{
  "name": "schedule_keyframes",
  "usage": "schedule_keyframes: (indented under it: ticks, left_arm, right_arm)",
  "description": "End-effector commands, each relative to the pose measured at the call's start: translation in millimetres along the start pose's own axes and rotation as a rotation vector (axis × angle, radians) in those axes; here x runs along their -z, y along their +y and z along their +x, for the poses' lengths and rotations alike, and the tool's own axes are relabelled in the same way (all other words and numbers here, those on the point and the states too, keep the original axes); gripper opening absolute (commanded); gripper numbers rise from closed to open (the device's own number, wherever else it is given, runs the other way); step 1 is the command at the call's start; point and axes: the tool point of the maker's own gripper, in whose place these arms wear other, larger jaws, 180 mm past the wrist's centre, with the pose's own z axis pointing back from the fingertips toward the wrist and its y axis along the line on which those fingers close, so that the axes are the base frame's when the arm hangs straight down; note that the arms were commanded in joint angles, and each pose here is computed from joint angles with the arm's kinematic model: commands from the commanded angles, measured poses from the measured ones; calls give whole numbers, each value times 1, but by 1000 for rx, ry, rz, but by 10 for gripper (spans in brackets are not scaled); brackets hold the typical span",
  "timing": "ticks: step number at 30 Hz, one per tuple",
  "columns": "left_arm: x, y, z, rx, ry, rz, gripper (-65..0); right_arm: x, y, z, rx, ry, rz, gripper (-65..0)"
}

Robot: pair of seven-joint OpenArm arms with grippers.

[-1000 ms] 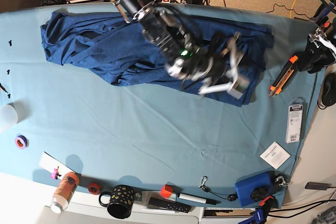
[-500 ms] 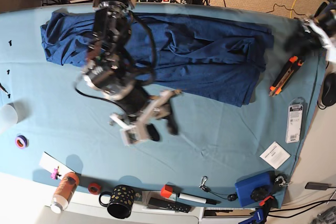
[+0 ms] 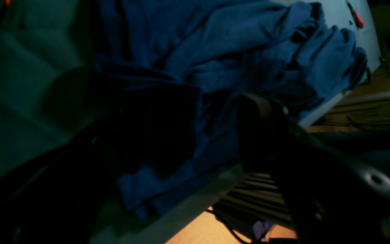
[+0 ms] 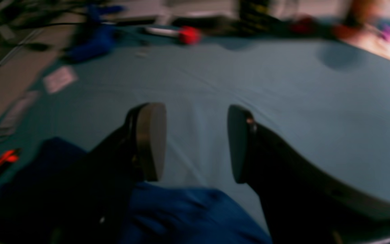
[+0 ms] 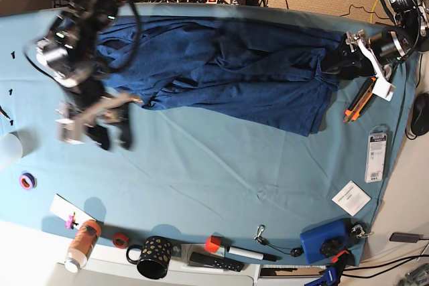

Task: Layout the t-shirt on the table in an organized manner, then fold the t-shirt properly
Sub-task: 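Release the fabric and move the right gripper back to the collar corner, then slide the left gripper along the shirt end and grasp the fabric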

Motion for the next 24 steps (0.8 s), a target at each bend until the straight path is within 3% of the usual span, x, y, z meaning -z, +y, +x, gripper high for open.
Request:
schedule_keyframes:
  ticks: [1, 6, 11, 18, 24]
  left_arm:
    - [-4, 1, 13, 21, -29, 7, -235]
    - [-3, 13, 5, -28, -19, 37, -233]
    - [1, 28, -6, -114, -14, 40, -233]
    - [6, 32, -14, -216, -27, 3, -234]
    - [20, 20, -24, -220, 18, -45, -234]
  right_arm:
    - [-9, -8, 13, -11, -55, -13, -356]
    - [-48, -62, 11, 19, -71, -150, -356]
    - [-79, -90, 15, 32, -95, -221, -356]
    - [-94, -100, 16, 56, -106, -241, -356]
    - [-96, -98, 9, 43, -81, -235, -356]
